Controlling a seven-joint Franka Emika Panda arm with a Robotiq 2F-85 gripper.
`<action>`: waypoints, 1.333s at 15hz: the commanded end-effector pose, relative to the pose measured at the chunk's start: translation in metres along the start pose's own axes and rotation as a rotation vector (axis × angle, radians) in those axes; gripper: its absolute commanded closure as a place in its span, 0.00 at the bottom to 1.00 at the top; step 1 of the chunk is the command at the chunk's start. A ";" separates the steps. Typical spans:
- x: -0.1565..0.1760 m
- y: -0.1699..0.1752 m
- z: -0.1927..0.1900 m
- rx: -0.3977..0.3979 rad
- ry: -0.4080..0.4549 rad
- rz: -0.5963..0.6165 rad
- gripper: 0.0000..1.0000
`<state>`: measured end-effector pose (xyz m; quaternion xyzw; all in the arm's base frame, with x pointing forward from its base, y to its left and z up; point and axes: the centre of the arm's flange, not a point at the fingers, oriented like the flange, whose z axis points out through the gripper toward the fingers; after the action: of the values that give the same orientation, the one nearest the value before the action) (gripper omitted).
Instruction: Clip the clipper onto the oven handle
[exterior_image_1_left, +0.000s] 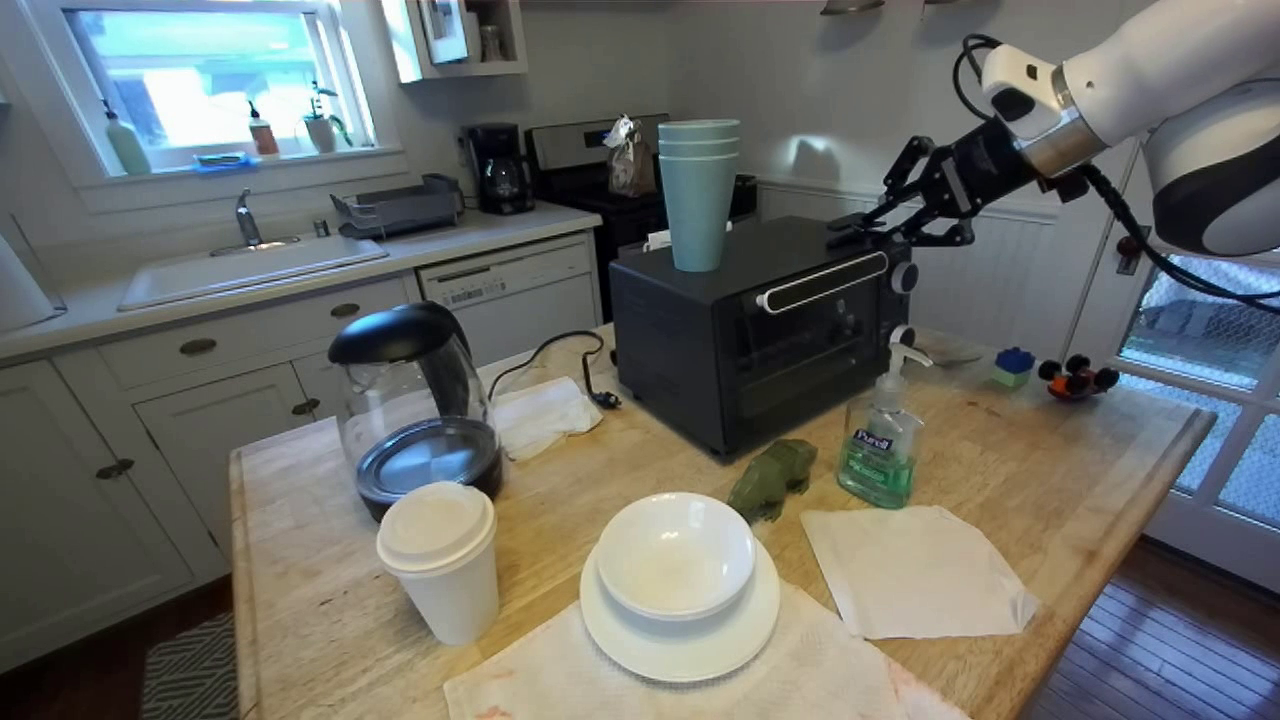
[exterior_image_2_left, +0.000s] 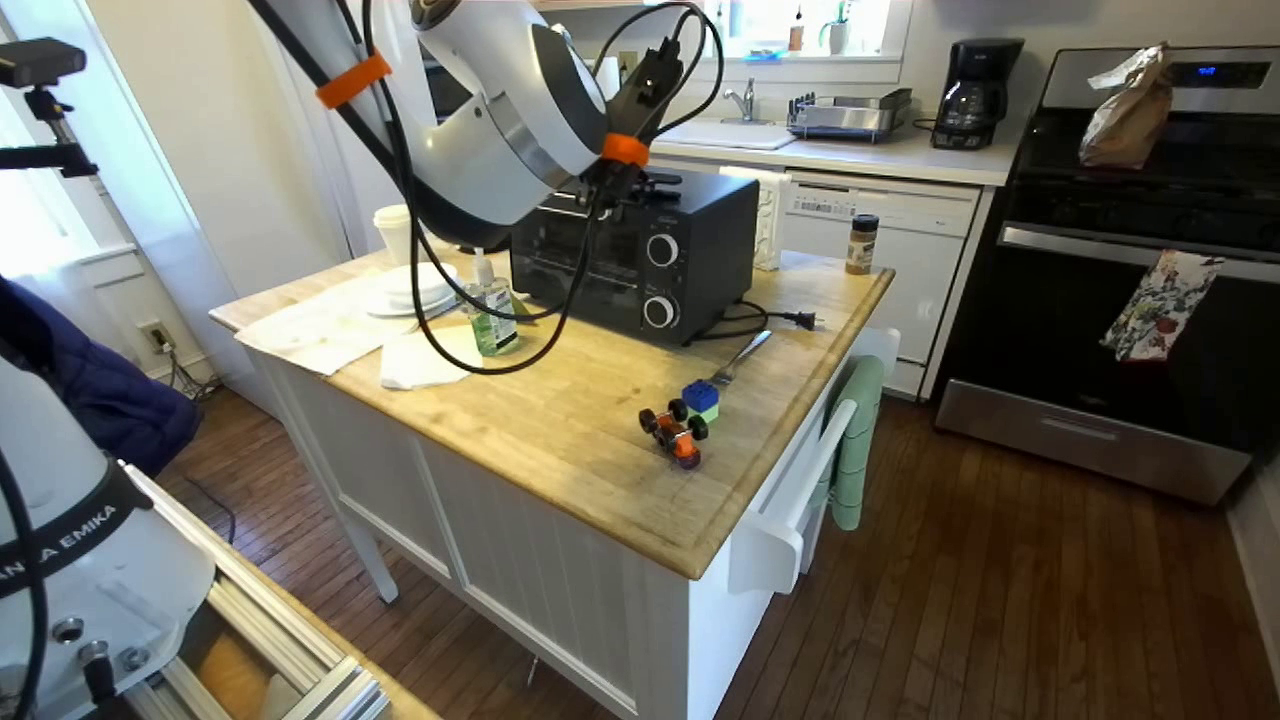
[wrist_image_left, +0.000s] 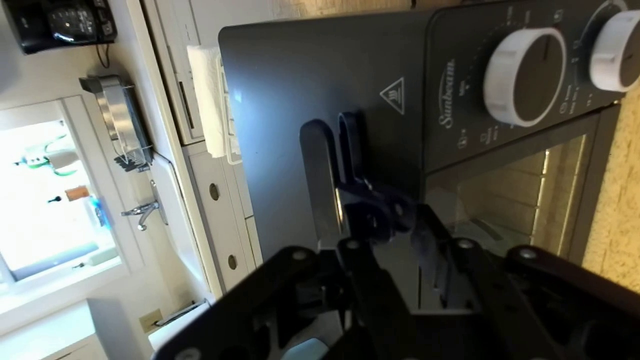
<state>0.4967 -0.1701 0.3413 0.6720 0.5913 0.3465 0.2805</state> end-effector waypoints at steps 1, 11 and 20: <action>0.000 -0.002 0.009 -0.019 -0.001 0.010 0.76; 0.003 0.006 0.005 -0.074 -0.018 0.056 0.98; 0.019 0.016 -0.003 -0.132 -0.028 0.099 0.97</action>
<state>0.5132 -0.1672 0.3556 0.6893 0.5367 0.3795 0.3045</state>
